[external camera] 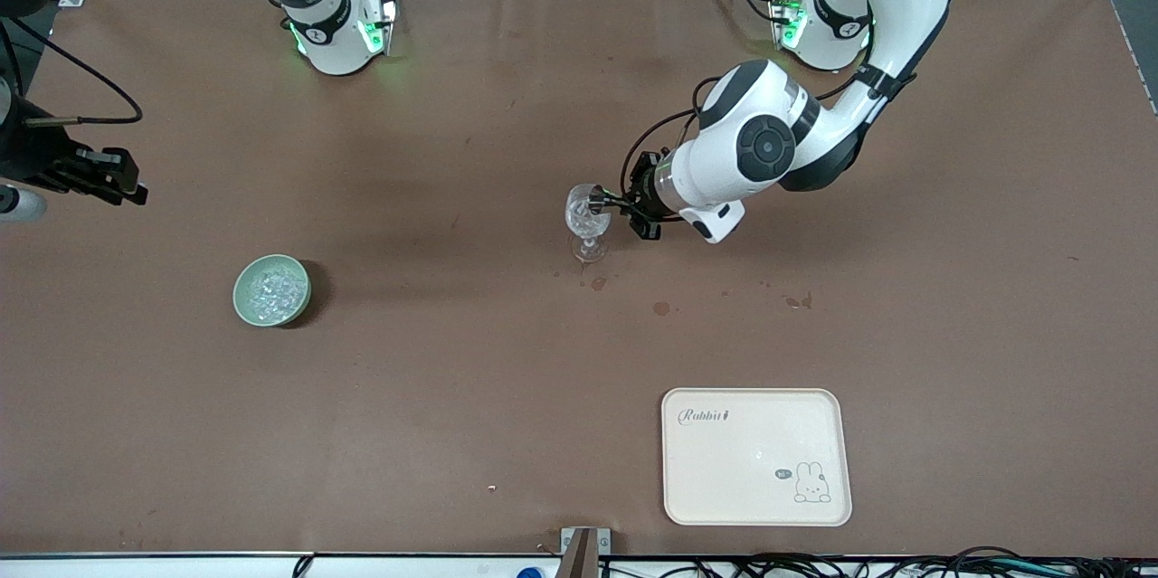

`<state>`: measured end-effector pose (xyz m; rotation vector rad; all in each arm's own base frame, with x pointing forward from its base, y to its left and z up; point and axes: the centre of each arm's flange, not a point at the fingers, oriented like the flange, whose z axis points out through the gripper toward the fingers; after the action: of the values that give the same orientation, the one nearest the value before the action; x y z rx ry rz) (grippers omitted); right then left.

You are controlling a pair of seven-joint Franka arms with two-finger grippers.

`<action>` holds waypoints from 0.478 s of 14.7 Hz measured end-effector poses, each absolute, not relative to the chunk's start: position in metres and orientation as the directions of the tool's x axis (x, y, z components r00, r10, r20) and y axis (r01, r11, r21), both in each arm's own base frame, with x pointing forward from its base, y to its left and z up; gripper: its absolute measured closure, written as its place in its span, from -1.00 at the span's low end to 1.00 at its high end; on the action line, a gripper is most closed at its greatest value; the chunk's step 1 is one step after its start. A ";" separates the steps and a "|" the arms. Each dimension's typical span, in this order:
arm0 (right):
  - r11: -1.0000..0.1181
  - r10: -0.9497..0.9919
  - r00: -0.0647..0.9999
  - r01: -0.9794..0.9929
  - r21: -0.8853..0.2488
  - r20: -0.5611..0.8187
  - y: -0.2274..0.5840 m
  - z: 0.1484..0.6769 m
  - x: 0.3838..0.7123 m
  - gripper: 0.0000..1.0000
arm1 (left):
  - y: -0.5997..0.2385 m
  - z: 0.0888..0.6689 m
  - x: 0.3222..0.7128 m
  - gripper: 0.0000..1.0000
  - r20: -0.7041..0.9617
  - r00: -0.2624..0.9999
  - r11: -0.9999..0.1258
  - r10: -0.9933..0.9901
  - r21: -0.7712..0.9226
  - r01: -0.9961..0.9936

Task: Pour wine and add ice with both arms
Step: 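Tilt the jigger with the left gripper to pour into the glass, then move the ice over the glass with the right gripper while the left carries the jigger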

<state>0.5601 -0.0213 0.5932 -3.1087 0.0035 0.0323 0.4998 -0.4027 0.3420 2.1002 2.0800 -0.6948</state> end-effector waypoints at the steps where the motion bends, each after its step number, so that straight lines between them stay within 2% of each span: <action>1: -0.999 -0.001 1.000 -0.002 -0.033 -0.021 -0.021 0.593 0.560 0.45 | -0.404 0.343 0.500 0.59 -0.411 -0.030 -0.078 0.911 -0.243 0.967; 7: -0.998 -0.045 0.999 -0.045 -0.033 -0.025 0.043 0.593 0.559 0.45 | -0.389 0.368 0.523 0.59 -0.586 0.027 -0.195 0.810 -0.225 0.955</action>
<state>0.5591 0.0427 0.5926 -3.1067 0.0699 0.0373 0.5232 -0.3888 0.3679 2.0713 1.8276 -0.9131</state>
